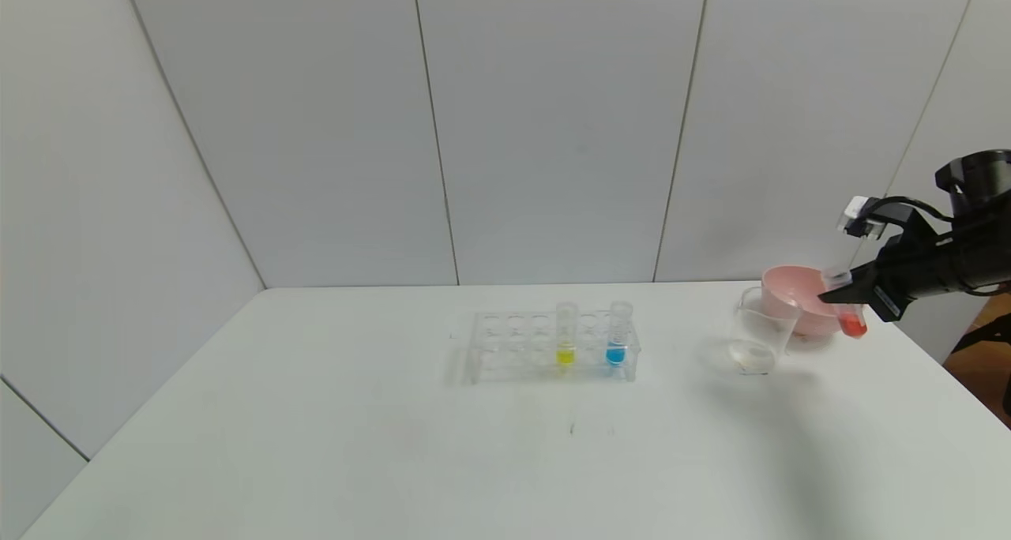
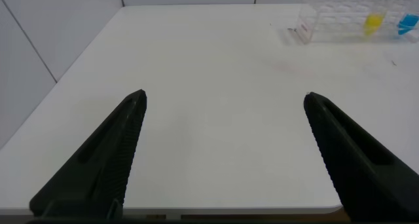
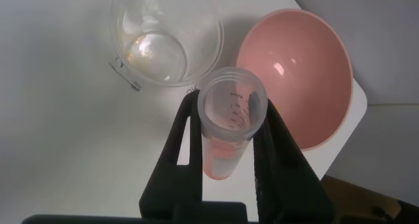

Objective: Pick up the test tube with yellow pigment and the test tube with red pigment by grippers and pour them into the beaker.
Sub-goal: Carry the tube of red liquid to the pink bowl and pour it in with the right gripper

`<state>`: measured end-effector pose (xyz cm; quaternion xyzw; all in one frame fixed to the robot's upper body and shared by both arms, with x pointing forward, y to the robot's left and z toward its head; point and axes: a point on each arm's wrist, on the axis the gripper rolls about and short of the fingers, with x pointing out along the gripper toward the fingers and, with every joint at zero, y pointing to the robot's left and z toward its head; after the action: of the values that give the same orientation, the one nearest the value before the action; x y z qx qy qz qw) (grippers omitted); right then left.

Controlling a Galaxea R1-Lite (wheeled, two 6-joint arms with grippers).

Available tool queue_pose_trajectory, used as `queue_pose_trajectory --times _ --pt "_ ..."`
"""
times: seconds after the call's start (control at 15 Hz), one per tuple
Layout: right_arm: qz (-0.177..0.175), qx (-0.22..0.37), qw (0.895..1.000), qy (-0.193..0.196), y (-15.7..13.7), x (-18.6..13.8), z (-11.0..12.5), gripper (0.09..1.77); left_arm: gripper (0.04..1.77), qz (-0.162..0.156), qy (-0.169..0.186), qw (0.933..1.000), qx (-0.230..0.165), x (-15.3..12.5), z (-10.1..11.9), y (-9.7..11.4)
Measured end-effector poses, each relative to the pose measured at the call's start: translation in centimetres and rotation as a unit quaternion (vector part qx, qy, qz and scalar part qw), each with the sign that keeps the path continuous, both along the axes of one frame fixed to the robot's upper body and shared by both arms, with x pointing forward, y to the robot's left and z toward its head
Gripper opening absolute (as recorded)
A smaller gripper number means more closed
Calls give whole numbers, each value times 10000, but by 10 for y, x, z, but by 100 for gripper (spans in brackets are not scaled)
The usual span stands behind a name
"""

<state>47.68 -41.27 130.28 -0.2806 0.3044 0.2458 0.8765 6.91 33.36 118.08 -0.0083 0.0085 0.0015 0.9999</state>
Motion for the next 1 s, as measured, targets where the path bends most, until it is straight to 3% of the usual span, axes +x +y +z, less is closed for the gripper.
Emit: queue_pose_trajectory --times 0.4,0.67,1.0 --pt "654 -589 9950 -464 16 20 17 51 172 0 0 10000 0 0 0 0" --pt "788 -1039 9914 -100 19 17 12 51 172 0 0 10000 0 0 0 0" --pt "900 -1222 9882 -218 18 17 17 51 172 -2 0 10000 0 0 0 0"
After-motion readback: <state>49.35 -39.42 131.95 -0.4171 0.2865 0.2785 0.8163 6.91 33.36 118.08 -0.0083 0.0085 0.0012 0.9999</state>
